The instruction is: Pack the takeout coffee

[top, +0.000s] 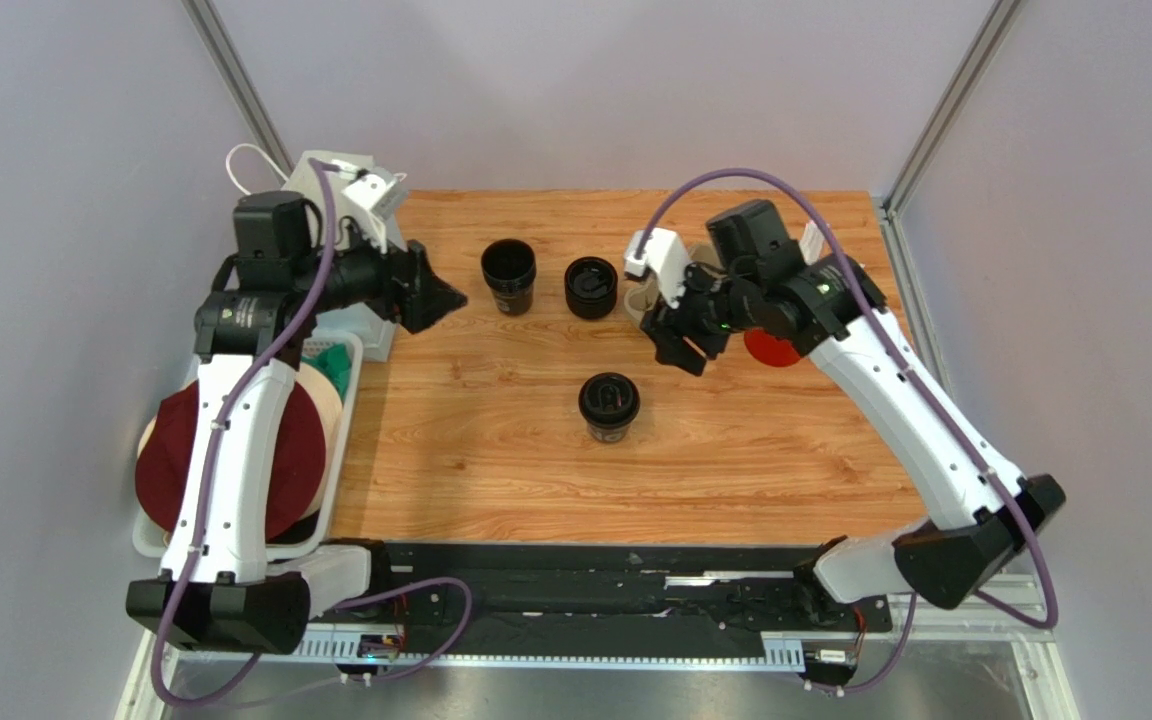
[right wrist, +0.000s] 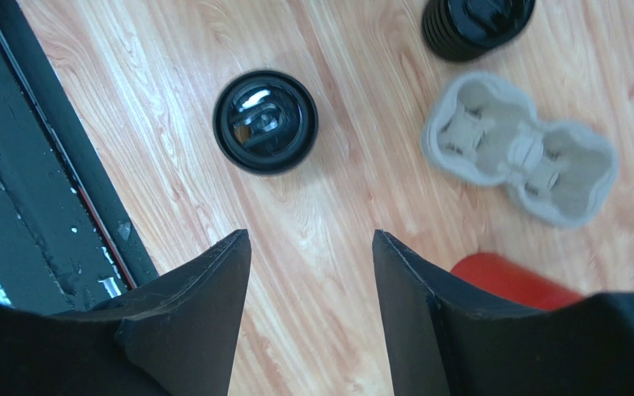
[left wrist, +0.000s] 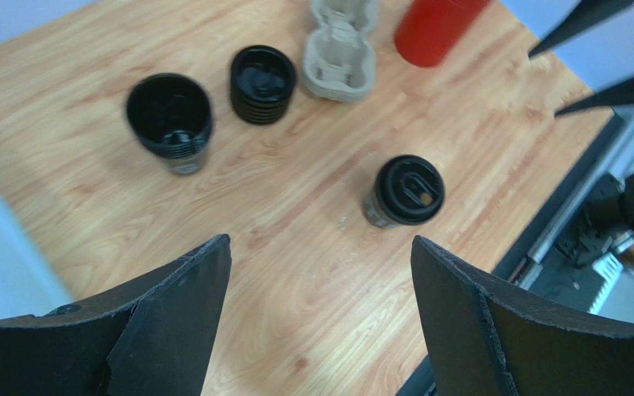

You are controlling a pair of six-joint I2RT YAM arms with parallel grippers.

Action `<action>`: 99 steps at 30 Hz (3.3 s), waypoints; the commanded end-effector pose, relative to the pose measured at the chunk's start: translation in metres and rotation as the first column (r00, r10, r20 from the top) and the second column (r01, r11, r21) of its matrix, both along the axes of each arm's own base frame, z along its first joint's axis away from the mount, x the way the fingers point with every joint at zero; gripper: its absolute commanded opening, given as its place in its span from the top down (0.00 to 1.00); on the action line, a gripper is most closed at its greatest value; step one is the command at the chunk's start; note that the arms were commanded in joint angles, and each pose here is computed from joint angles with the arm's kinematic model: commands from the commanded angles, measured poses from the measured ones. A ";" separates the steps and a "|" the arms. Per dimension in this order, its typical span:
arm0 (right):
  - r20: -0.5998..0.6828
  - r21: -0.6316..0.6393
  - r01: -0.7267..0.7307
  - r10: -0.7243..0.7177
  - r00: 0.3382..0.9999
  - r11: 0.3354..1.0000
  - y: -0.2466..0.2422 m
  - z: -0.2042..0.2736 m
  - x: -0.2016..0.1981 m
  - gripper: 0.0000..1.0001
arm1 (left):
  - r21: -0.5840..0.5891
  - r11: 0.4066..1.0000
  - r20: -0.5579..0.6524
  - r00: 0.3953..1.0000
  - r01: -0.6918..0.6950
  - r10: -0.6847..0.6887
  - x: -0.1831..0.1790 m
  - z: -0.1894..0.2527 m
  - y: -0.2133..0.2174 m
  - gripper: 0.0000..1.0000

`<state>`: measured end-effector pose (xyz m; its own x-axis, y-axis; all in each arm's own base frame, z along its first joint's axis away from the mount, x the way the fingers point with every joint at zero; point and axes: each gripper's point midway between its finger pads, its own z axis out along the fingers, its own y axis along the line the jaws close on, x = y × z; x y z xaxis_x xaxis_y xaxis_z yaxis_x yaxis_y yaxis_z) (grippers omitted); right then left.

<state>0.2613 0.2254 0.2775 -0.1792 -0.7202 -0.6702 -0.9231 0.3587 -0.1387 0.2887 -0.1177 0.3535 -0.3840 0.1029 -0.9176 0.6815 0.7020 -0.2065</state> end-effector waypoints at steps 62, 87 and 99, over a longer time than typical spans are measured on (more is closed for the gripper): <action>-0.366 0.234 0.371 -0.272 0.890 0.899 -0.046 -0.098 -0.016 0.44 | 0.056 0.877 -0.647 0.686 0.477 -0.332 -0.005 -0.239 -0.203 0.21; -0.444 0.213 0.430 -0.305 0.843 0.877 -0.036 -0.117 0.002 0.49 | 0.132 0.870 -0.679 0.683 0.475 -0.269 -0.005 -0.274 -0.199 0.33; -0.568 0.261 0.400 -0.195 0.800 0.879 -0.005 -0.124 0.026 0.58 | 0.142 0.854 -0.682 0.674 0.500 -0.282 -0.006 -0.281 -0.197 0.37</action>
<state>0.2661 0.1993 0.1265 -0.7714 -0.3471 -0.5333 -0.6122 0.6336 0.4730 0.2765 -0.3218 0.1026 -0.7298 0.5501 -0.4059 0.6715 0.4656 -0.5764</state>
